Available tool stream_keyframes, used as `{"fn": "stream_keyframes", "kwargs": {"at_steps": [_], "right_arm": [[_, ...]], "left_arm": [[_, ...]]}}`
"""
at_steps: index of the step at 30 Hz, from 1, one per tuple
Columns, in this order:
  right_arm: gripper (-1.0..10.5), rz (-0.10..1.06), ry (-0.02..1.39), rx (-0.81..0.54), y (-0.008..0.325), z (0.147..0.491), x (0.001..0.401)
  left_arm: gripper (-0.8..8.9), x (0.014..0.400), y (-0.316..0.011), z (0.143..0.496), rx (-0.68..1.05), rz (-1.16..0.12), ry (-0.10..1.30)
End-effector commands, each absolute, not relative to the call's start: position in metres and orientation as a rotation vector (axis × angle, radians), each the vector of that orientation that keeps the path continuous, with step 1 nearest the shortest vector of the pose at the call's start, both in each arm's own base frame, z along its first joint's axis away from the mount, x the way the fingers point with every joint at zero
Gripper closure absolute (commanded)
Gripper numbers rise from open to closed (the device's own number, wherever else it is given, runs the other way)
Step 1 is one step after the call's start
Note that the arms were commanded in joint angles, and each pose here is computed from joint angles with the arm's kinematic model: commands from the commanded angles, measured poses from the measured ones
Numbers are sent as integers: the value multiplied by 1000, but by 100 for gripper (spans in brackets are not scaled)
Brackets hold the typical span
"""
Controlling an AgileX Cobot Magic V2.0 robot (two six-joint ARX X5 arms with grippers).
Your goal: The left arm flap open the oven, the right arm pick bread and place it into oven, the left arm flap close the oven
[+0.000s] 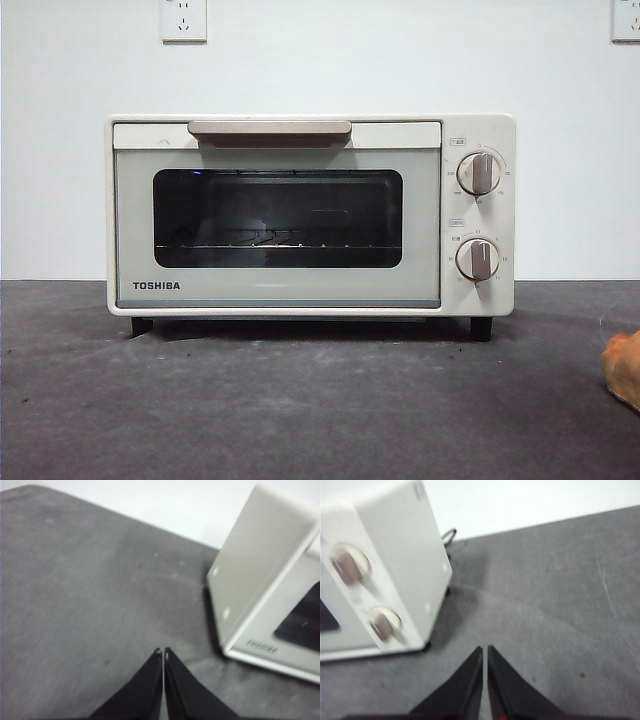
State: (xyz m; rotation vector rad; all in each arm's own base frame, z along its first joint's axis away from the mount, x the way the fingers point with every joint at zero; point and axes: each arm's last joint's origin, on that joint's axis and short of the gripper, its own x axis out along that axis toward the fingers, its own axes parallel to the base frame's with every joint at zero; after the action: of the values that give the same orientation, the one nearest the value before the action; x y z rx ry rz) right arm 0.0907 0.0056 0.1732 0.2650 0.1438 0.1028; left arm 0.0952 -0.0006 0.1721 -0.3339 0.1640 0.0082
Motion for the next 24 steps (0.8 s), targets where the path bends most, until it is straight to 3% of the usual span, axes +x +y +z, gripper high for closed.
{"fn": "stream_keyframes", "kwargs": {"at_steps": [1, 7, 17, 24], "right_arm": [[935, 115, 107, 314, 6, 194, 85], [935, 136, 126, 340, 6, 234, 72], [935, 266, 232, 338, 10, 299, 59], [935, 423, 355, 297, 14, 334, 60]], "left_arm": [[801, 94, -2, 195, -358, -12, 109], [801, 95, -4, 237, -402, -49, 87], [802, 90, -10, 314, -321, -187, 182], [801, 92, -22, 346, -304, -387, 284]]}}
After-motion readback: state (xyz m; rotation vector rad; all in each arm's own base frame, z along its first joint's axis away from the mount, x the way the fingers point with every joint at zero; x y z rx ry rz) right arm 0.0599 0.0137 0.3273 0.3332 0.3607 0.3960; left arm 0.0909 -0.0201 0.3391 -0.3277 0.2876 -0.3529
